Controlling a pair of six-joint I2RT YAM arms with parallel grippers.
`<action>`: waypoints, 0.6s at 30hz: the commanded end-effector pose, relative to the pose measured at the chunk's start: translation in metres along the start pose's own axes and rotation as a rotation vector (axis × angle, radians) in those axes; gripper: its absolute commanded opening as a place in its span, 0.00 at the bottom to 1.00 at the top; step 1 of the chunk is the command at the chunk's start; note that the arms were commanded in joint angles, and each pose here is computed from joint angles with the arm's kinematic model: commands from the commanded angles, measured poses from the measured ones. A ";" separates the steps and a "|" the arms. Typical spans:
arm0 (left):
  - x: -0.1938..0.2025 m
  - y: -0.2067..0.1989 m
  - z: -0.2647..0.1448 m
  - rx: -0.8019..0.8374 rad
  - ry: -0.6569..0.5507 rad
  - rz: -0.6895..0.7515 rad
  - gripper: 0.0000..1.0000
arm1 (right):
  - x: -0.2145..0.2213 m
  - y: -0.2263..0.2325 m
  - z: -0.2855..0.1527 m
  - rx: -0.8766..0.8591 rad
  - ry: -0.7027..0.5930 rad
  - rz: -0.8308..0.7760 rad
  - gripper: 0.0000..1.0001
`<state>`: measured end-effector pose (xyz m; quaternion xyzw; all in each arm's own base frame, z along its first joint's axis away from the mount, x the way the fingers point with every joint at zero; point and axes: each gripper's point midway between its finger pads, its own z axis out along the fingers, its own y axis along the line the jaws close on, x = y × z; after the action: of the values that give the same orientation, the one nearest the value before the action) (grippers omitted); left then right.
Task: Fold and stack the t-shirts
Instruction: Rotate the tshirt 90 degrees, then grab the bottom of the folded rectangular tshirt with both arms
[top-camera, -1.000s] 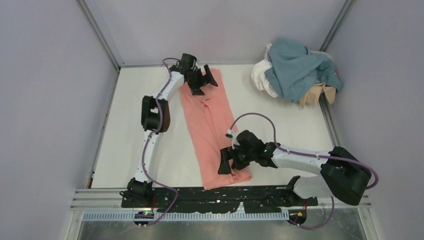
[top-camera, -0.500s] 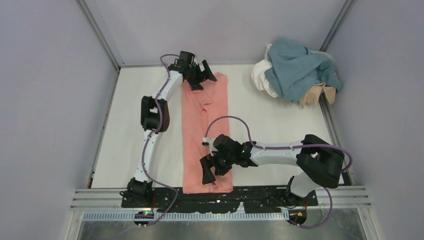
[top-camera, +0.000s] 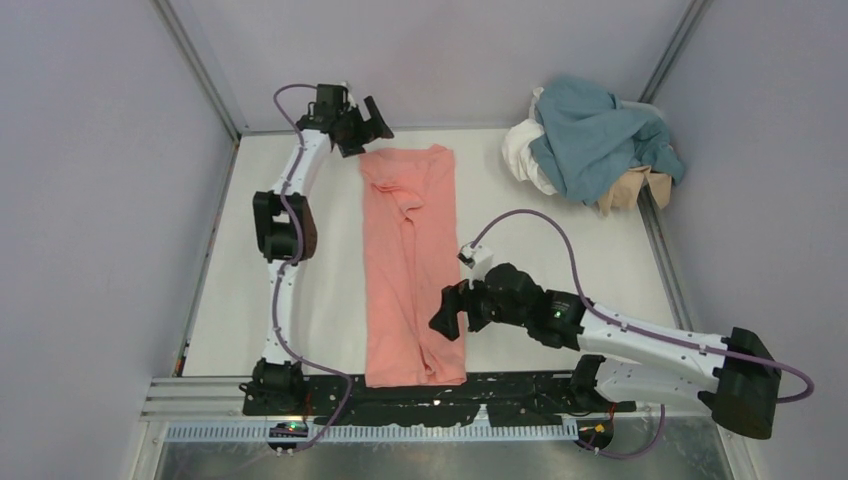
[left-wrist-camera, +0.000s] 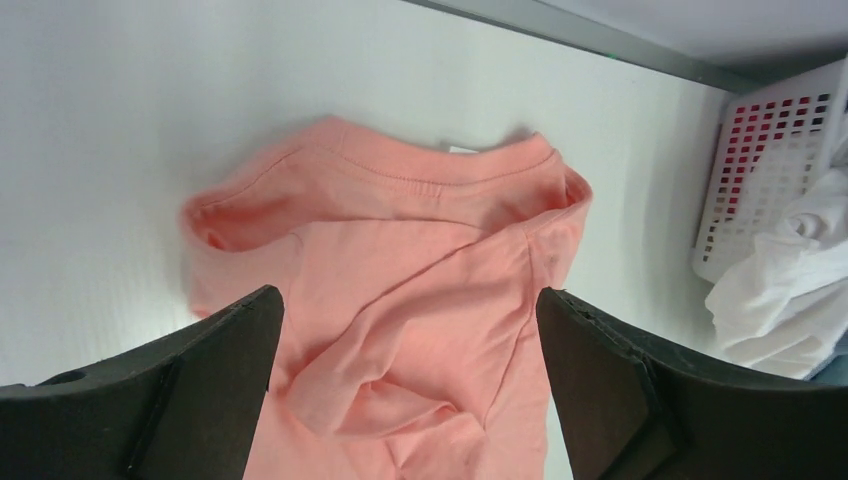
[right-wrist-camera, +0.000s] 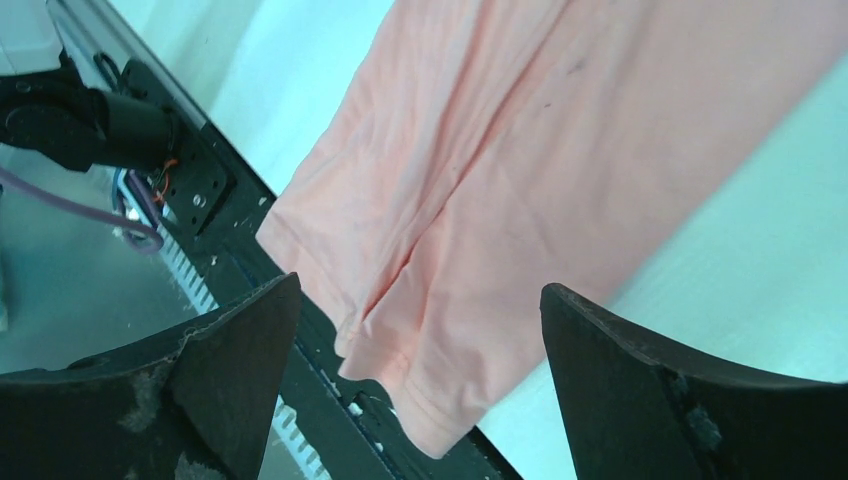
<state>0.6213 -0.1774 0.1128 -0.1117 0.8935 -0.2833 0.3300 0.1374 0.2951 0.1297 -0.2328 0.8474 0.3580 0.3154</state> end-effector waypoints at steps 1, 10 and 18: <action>-0.043 -0.053 -0.084 0.063 -0.116 0.114 1.00 | -0.012 -0.034 -0.016 0.145 -0.128 0.069 0.95; 0.063 -0.040 -0.171 -0.082 -0.047 0.201 1.00 | 0.011 -0.065 -0.013 0.233 -0.041 0.177 0.95; 0.198 -0.002 -0.212 -0.101 0.050 0.135 1.00 | 0.022 -0.050 0.004 0.125 0.075 0.174 0.95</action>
<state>0.3607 -0.1722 0.1588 -0.0373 0.9209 -0.2400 0.3048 0.1598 0.2419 0.0743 -0.1273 0.9109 0.2745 0.2805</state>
